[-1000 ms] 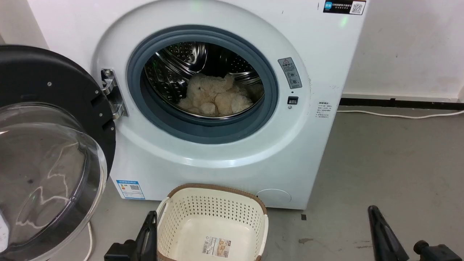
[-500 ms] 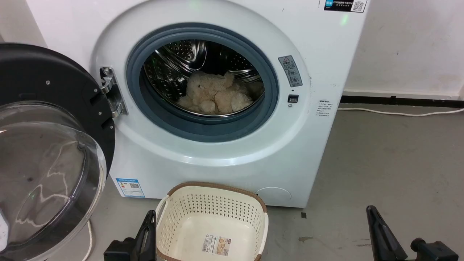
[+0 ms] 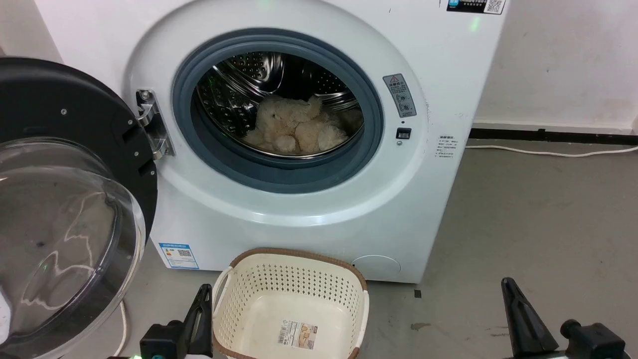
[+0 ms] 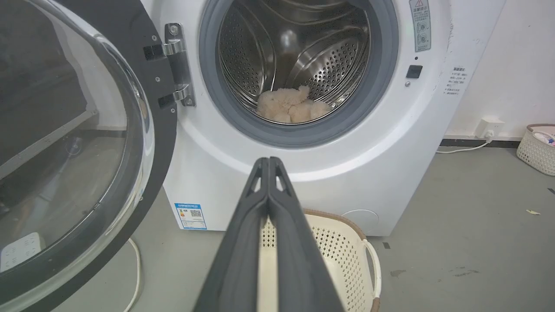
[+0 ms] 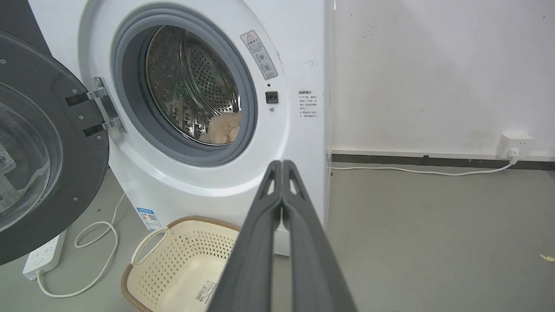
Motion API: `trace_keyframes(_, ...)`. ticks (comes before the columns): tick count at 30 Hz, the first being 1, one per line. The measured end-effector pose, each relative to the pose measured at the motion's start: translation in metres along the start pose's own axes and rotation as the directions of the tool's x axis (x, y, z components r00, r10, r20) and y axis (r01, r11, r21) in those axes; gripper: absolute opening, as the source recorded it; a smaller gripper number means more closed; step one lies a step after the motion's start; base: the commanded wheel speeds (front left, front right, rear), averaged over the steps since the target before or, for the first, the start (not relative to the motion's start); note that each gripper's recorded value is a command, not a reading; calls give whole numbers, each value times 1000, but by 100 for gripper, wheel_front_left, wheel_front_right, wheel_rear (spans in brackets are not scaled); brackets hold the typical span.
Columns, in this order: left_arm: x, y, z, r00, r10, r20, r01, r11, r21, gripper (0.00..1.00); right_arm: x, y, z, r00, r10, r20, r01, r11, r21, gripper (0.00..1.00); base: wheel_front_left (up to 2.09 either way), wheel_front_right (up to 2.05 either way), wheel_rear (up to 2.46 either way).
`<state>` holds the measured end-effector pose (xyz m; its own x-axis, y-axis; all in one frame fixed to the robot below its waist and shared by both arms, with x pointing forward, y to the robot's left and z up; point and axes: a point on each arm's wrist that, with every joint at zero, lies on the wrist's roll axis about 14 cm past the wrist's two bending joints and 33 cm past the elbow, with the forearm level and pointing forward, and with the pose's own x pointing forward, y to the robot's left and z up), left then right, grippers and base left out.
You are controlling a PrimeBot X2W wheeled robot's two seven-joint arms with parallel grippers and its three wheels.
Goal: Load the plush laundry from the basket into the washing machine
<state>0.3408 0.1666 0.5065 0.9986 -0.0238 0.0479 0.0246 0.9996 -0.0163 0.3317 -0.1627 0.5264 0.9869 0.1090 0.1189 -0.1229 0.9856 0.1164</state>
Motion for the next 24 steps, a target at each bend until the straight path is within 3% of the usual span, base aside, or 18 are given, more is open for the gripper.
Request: trace_keyframes(24,6,2,2,1000,2,-21,-1,1000,20,0,10,0,-1,1000,8,-30,-9,999,-37,0,0,0,0)
